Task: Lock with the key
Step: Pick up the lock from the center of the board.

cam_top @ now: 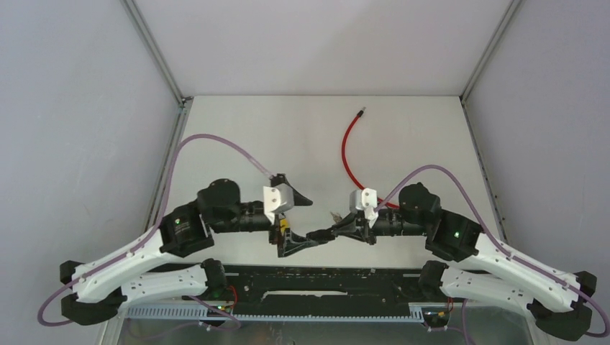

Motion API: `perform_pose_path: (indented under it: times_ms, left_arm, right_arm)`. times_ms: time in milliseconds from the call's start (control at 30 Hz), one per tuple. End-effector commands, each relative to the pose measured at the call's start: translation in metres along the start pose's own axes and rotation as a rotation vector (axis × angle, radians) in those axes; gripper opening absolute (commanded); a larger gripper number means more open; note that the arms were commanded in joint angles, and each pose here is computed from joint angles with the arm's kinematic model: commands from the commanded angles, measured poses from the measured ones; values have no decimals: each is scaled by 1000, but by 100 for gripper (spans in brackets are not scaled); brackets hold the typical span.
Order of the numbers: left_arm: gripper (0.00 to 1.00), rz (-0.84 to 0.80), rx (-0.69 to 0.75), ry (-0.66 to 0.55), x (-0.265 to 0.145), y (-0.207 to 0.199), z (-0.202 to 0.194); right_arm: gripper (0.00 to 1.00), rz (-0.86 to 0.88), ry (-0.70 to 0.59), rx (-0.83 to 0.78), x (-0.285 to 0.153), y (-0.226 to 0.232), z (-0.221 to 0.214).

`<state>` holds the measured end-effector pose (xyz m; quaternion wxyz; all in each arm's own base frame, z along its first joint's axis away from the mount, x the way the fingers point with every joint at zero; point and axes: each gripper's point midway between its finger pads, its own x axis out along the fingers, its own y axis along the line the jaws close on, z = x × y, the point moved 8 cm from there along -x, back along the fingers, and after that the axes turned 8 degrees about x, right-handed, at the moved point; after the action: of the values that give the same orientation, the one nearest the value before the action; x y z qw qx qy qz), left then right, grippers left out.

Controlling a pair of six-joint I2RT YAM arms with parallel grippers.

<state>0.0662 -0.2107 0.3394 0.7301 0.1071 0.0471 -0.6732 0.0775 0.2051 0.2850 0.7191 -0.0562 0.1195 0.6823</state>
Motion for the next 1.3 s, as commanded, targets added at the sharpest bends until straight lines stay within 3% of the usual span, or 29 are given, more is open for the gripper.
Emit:
perform_pose_path:
  times_ms: [0,267,467,767,833,933,1000,1267]
  left_arm:
    - [100,164,-18,-154,-3,11,5]
    - [98,188,-38,-285,-5,9,6]
    - [82,149,-48,-364,-2,7,17]
    - [58,80,-42,-476,-6,-1,32]
    - [58,66,-44,-500,-7,-3,33]
    - [69,63,-58,-528,-7,-4,33]
    - [70,61,-69,-549,-6,-4,33]
    - [62,30,-90,-579,-2,-5,36]
  right_arm:
    - [0,-110,-335,-14,-22,0,62]
    - [0,-45,-639,32,-46,19,100]
    - [0,3,-736,46,-52,26,112]
    - [0,8,-776,67,-52,26,112]
    - [0,-3,-806,79,-55,25,113]
    - [0,-12,-874,108,-59,25,117]
    - [0,-13,-916,116,-62,25,120]
    - [0,34,-976,124,-67,30,124]
